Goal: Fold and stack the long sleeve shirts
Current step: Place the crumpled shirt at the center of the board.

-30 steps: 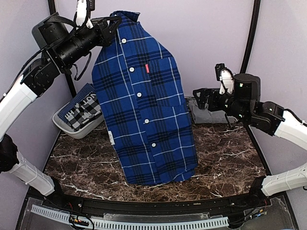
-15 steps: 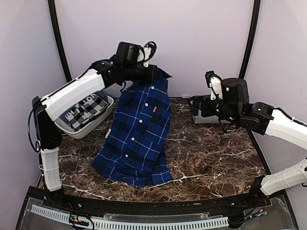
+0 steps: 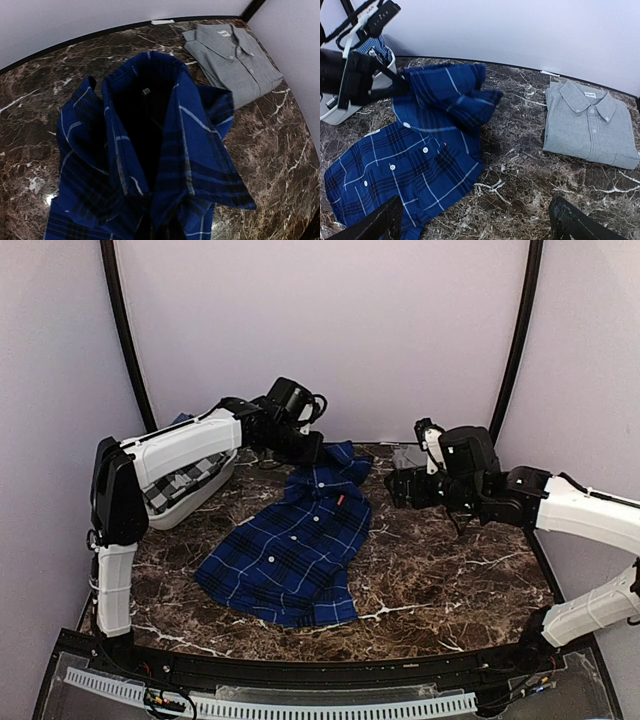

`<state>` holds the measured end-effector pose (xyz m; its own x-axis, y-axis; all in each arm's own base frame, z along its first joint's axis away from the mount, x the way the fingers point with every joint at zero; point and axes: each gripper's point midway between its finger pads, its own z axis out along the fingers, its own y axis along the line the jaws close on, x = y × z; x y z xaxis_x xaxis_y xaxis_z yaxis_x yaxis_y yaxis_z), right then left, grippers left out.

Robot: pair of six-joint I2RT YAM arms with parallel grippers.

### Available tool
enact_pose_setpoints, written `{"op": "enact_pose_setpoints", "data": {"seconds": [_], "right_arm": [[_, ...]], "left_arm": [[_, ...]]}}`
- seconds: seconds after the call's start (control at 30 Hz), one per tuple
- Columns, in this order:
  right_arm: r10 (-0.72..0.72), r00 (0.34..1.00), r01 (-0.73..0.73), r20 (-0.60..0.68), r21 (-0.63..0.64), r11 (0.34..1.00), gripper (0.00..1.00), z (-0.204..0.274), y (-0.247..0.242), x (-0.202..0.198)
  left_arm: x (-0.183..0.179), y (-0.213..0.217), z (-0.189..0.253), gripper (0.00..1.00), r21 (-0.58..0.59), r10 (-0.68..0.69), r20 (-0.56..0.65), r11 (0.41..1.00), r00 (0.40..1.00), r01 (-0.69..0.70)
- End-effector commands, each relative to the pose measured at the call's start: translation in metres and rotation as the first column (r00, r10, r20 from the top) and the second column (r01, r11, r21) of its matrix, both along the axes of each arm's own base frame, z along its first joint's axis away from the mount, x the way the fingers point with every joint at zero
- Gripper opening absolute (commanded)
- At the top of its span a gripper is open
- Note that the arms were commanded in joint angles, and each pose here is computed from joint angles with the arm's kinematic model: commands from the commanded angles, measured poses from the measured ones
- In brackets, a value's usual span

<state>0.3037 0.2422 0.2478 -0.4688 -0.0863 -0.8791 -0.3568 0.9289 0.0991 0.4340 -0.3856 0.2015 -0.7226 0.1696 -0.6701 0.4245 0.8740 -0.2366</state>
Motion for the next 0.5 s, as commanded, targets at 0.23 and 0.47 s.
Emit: {"op": "enact_pose_setpoints", "data": {"seconds": [0.23,0.47], "right_arm": [[0.034,0.981,-0.035,-0.193,0.000,0.999,0.98,-0.072,0.002,-0.019],[-0.061,0.981,0.059,-0.185,-0.015,0.998,0.99,-0.075,-0.022,-0.020]], "left_arm": [[0.027,0.080,-0.007,0.51,0.022,0.182,-0.080,0.983,0.980,-0.180],[-0.031,0.039,0.012,0.79,0.088,0.069,-0.009,0.994,0.998,-0.067]]}}
